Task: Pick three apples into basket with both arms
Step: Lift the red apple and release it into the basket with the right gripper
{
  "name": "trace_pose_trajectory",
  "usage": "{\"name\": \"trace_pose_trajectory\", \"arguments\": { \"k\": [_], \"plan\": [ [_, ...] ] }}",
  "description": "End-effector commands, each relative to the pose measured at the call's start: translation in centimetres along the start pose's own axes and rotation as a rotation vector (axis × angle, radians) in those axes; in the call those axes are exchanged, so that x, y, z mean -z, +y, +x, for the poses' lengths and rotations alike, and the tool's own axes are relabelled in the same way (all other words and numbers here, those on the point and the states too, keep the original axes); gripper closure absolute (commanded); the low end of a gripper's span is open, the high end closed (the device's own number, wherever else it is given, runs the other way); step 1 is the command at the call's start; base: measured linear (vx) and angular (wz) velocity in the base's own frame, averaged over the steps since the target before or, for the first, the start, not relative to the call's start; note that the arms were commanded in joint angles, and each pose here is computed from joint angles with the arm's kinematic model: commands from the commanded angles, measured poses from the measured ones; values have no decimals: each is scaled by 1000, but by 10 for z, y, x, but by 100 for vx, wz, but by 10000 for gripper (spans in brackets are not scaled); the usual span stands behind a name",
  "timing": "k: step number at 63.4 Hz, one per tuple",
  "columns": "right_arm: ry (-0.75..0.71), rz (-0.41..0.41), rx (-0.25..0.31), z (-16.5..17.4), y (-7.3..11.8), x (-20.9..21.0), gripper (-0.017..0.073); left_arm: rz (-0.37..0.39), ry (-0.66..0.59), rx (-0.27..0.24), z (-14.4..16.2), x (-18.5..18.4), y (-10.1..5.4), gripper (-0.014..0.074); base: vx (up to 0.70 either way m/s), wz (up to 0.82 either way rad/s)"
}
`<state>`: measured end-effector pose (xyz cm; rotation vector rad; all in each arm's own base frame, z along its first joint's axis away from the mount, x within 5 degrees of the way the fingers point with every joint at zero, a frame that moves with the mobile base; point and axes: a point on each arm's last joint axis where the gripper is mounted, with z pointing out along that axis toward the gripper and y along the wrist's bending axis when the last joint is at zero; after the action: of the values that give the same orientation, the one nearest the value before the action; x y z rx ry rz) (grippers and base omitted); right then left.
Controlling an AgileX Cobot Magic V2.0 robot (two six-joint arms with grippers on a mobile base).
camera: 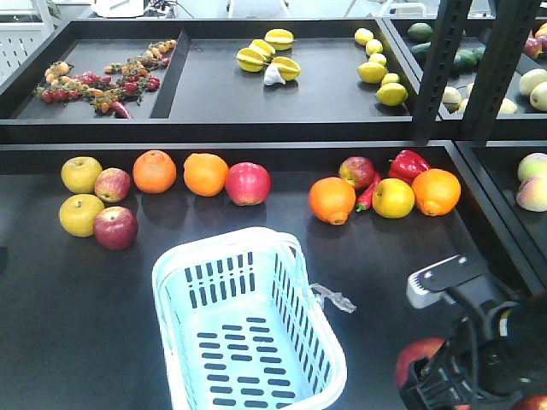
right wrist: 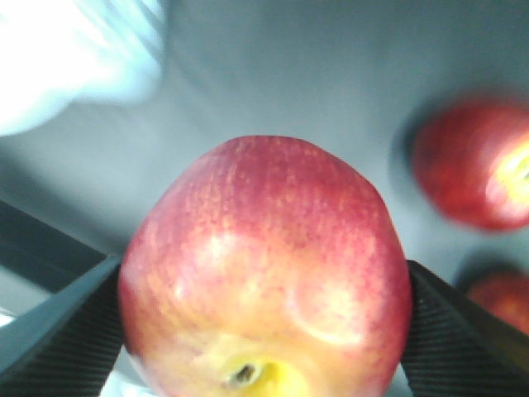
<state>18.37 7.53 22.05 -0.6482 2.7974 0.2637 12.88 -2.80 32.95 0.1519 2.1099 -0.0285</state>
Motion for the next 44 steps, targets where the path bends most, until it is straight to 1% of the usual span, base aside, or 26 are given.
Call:
{"name": "trace_pose_trajectory", "arguments": {
  "k": [1,5,6,12,13,18,20,21,22,23,26,27,28,30,35,44],
  "plan": [
    [-147,-49,24,-2,10,26,208,13,-80,3,-11,5,0,8,0,0],
    [-196,-82,46,-2,15,33,208,13,-80,3,-11,5,0,8,0,0],
    [-207,-91,60,-2,16,34,208,13,-80,3,-11,5,0,8,0,0],
    [-256,-160,93,-6,22,36,208,13,-80,3,-11,5,0,8,0,0],
    [-263,-171,109,-7,24,36,208,13,-80,3,-11,5,0,8,0,0],
    [-310,-239,125,-12,29,35,208,13,-80,3,-11,5,0,8,0,0],
    [-332,-260,145,-15,31,35,208,13,-80,3,-11,5,0,8,0,0],
    [-345,-279,140,-17,32,35,208,13,-80,3,-11,5,0,8,0,0],
    [-357,-288,157,-18,33,35,208,13,-80,3,-11,5,0,8,0,0],
    [-371,-306,155,-19,35,35,208,13,-80,3,-11,5,0,8,0,0],
    [-402,-331,180,-23,38,34,208,13,-80,3,-11,5,0,8,0,0],
    [-411,-337,187,-25,40,33,208,13,-80,3,-11,5,0,8,0,0],
    [-421,-342,208,-26,41,32,208,13,-80,3,-11,5,0,8,0,0],
    [-443,-356,220,-29,44,31,208,13,-80,3,-11,5,0,8,0,0],
    [-484,-358,273,-36,52,24,208,13,-80,3,-11,5,0,8,0,0],
    [-520,-335,321,-49,65,5,203,13,-80,3,-11,5,0,8,0,0]
  ]
}}
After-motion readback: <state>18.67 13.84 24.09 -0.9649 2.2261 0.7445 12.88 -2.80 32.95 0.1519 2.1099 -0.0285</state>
